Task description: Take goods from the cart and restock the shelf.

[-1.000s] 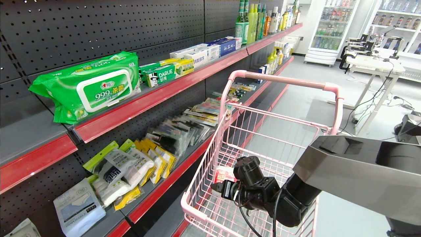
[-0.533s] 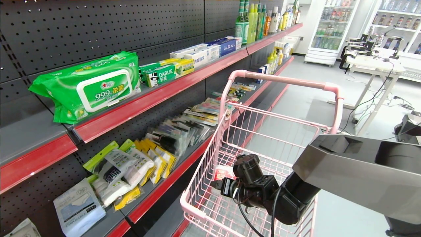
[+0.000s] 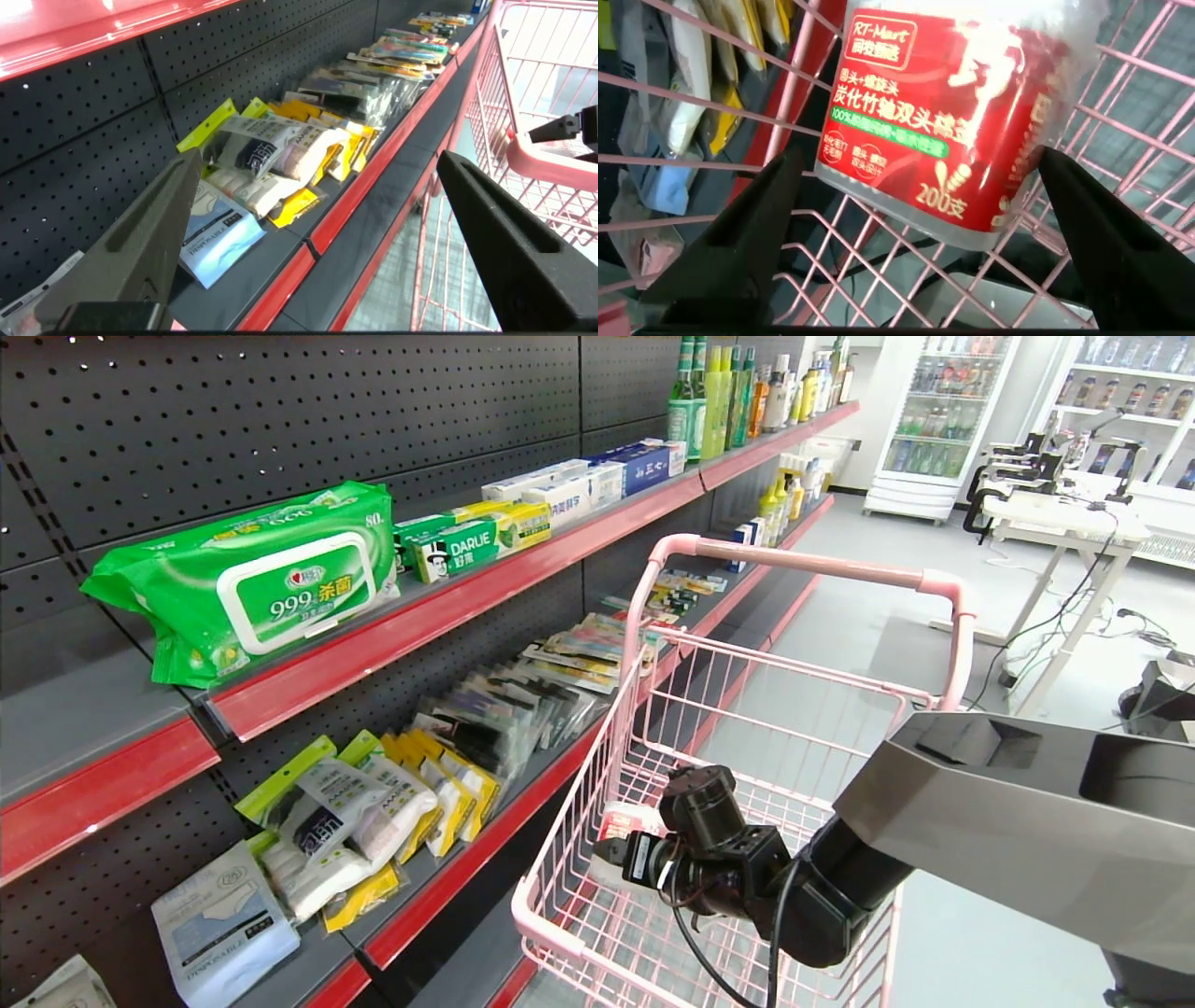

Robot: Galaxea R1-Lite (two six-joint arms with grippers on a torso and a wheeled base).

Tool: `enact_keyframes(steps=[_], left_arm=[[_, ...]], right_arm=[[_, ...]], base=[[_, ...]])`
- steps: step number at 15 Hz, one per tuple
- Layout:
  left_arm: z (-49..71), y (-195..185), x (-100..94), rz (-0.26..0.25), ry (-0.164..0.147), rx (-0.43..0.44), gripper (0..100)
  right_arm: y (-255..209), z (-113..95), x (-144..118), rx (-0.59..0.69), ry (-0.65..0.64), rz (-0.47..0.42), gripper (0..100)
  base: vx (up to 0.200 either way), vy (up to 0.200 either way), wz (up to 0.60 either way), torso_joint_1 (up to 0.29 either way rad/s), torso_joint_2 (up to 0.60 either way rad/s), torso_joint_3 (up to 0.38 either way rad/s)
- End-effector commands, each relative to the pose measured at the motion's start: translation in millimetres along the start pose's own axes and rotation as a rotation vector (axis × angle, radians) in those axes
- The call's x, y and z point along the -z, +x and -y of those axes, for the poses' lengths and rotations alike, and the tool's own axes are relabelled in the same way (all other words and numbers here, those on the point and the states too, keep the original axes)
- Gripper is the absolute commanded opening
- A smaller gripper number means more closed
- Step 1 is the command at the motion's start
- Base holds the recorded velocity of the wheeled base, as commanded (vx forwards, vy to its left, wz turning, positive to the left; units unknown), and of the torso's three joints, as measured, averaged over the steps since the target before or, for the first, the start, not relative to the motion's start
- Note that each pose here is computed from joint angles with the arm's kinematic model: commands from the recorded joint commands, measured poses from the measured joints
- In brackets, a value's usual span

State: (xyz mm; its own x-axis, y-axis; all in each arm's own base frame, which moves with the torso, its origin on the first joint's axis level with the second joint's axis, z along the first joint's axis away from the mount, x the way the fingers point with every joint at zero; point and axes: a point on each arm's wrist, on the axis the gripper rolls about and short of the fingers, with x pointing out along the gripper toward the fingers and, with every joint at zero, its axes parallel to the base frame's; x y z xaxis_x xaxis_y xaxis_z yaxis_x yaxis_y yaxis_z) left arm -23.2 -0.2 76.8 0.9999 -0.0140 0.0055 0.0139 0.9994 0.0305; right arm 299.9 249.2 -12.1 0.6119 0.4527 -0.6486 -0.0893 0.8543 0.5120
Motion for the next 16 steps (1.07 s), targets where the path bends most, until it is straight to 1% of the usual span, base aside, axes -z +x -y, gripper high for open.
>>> enact_keyframes(steps=[1,5,12,16], left_arm=[[0.0,0,0.0,-0.001,0.000,0.000,100],[0.0,0,0.0,-0.001,0.000,0.000,100],[0.0,0,0.0,-0.001,0.003,0.000,100],[0.0,0,0.0,-0.001,0.008,0.001,100]], right_arm=[[5,0,0,-0.001,0.001,0.002,100],[9,-2,-1,-0.007,0.003,0.006,100],[14,2,2,0.005,0.008,-0.002,100],[18,-2,-1,-0.039,0.005,0.041,100]], base=[[0.000,0.000,0.00,0.000,0.00,0.000],[0.000,0.000,0.00,0.000,0.00,0.000],[0.000,0.000,0.00,0.000,0.00,0.000],[0.000,0.000,0.00,0.000,0.00,0.000]])
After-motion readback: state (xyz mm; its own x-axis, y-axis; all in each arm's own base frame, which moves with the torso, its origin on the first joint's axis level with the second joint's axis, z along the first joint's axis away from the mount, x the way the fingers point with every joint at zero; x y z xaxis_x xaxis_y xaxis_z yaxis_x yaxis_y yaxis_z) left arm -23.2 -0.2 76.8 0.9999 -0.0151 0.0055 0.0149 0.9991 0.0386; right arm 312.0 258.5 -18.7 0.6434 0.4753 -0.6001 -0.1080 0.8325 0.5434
